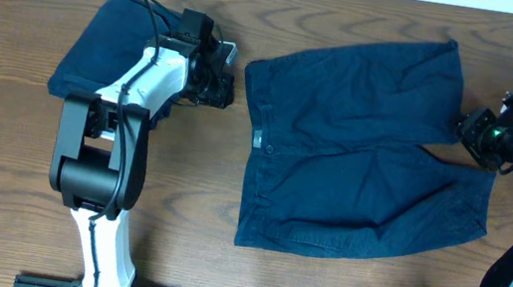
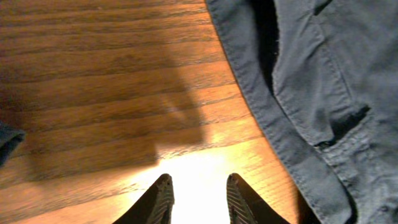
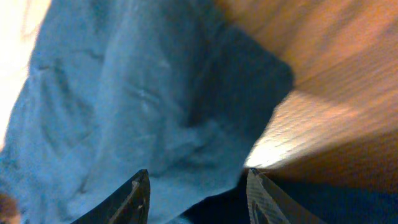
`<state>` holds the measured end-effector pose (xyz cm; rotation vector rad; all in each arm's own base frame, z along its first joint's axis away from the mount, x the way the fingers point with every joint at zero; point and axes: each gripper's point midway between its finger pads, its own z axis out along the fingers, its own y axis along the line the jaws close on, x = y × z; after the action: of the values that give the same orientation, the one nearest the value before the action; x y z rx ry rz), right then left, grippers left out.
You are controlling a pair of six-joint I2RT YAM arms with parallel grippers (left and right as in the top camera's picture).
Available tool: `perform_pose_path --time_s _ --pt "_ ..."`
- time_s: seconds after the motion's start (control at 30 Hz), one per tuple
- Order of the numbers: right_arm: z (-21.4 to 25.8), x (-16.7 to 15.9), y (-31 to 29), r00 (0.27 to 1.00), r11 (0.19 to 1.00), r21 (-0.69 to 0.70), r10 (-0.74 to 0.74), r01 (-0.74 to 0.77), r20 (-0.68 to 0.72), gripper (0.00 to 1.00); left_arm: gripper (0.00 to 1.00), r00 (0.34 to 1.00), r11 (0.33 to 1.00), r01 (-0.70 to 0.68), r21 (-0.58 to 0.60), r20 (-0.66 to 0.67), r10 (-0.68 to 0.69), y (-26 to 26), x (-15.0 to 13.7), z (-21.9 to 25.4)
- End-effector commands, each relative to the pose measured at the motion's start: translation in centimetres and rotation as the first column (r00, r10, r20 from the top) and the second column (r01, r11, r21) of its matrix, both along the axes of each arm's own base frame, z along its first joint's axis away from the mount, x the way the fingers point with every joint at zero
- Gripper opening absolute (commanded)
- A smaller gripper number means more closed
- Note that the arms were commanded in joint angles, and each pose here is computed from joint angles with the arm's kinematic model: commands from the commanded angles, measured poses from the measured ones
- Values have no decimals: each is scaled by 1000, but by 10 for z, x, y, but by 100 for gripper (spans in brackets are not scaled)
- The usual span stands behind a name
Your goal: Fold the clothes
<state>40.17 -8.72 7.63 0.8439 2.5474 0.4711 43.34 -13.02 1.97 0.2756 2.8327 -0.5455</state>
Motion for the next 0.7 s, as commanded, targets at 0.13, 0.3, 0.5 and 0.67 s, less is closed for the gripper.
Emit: perform_pose_path --time_s 0.13,0.3,0.5,0.67 --pt "6 3 -10 994 996 -27 87 -85 67 46 37 996 971 83 -226 53 -73 -36 3 36" --pt "40 19 20 905 946 45 293 -322 309 44 38 983 904 167 -394 136 -122 -67 7 69" --pt "60 26 43 854 911 116 319 -396 411 46 46 981 962 155 -223 151 -123 -73 16 32" --pt "60 28 62 838 892 116 358 -438 412 47 21 978 967 166 -191 157 -137 -83 23 -1"
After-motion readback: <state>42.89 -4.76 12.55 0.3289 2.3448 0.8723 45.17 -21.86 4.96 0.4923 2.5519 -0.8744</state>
